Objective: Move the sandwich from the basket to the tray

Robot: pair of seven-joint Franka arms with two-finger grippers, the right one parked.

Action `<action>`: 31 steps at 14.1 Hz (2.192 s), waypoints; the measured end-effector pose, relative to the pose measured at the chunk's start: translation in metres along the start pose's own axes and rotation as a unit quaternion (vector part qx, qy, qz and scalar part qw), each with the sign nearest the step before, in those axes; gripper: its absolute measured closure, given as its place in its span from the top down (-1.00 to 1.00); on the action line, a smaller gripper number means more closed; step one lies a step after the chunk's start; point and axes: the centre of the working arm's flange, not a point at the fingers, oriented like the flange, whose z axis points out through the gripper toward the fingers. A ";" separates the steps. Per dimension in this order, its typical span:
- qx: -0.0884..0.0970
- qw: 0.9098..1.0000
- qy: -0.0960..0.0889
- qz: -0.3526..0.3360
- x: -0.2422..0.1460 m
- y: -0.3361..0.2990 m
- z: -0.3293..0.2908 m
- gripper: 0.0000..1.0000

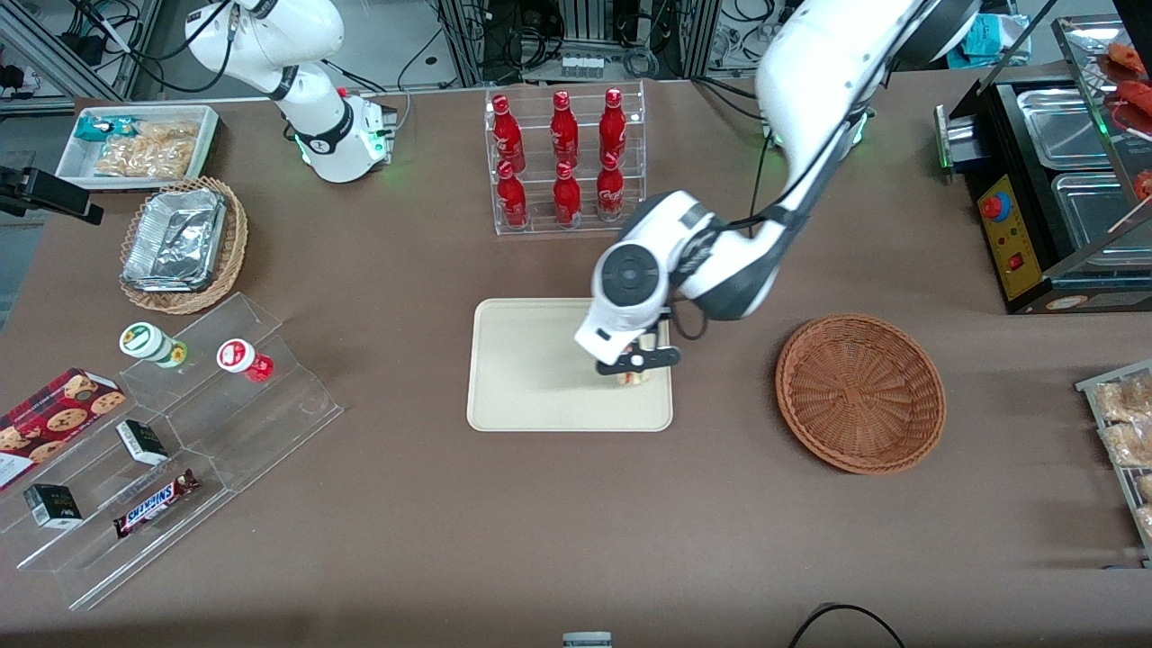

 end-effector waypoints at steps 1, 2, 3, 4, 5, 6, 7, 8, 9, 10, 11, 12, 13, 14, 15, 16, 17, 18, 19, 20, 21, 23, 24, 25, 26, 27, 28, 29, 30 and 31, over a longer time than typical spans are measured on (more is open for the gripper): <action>0.000 1.000 -0.001 0.001 -0.003 0.013 0.008 -0.66; -0.001 1.000 -0.002 0.003 -0.005 0.023 0.014 -0.64; -0.003 1.000 -0.002 0.004 -0.006 0.031 0.018 -0.63; -0.007 1.000 -0.001 0.002 -0.006 0.038 0.019 -0.63; -0.011 1.000 0.001 -0.001 -0.008 0.046 0.020 -0.62; -0.014 1.000 0.002 -0.006 -0.009 0.055 0.022 -0.63; -0.014 1.000 0.004 -0.008 -0.011 0.062 0.026 -0.63; -0.012 1.000 0.007 -0.008 -0.013 0.067 0.031 -0.59; -0.011 1.000 0.008 -0.007 -0.013 0.070 0.035 -0.56; -0.011 1.000 0.009 -0.006 -0.013 0.071 0.037 -0.42; -0.012 1.000 0.012 -0.006 -0.011 0.072 0.037 -0.20; -0.014 1.000 0.016 -0.006 -0.010 0.072 0.036 -0.02; -0.017 1.000 0.020 -0.007 -0.008 0.072 0.033 0.20; -0.021 0.999 0.025 -0.008 -0.005 0.072 0.027 0.38; -0.027 0.999 0.031 -0.011 -0.002 0.071 0.019 0.60; -0.035 0.998 0.040 -0.015 0.004 0.068 0.005 0.78; -0.045 0.997 0.052 -0.023 0.012 0.061 -0.015 0.98; -0.054 0.996 0.063 -0.032 0.020 0.051 -0.040 1.00; -0.060 0.995 0.073 -0.043 0.028 0.035 -0.069 1.00; -0.060 0.993 0.080 -0.058 0.036 0.012 -0.103 1.00; -0.055 0.992 0.083 -0.072 0.045 -0.020 -0.138 1.00; -0.037 0.993 0.083 -0.069 0.059 -0.092 -0.199 1.00; -0.026 0.995 0.080 -0.060 0.064 -0.129 -0.220 1.00; -0.016 0.996 0.075 -0.051 0.071 -0.167 -0.236 1.00; -0.008 0.997 0.070 -0.038 0.077 -0.205 -0.247 1.00; 0.001 0.998 0.061 -0.021 0.083 -0.243 -0.255 1.00; 0.010 0.999 0.046 -0.003 0.086 -0.283 -0.263 1.00; 0.016 0.999 0.030 0.010 0.086 -0.322 -0.272 1.00; 0.020 1.000 0.018 0.013 0.082 -0.357 -0.283 1.00; 0.022 1.000 0.005 0.008 0.074 -0.387 -0.293 1.00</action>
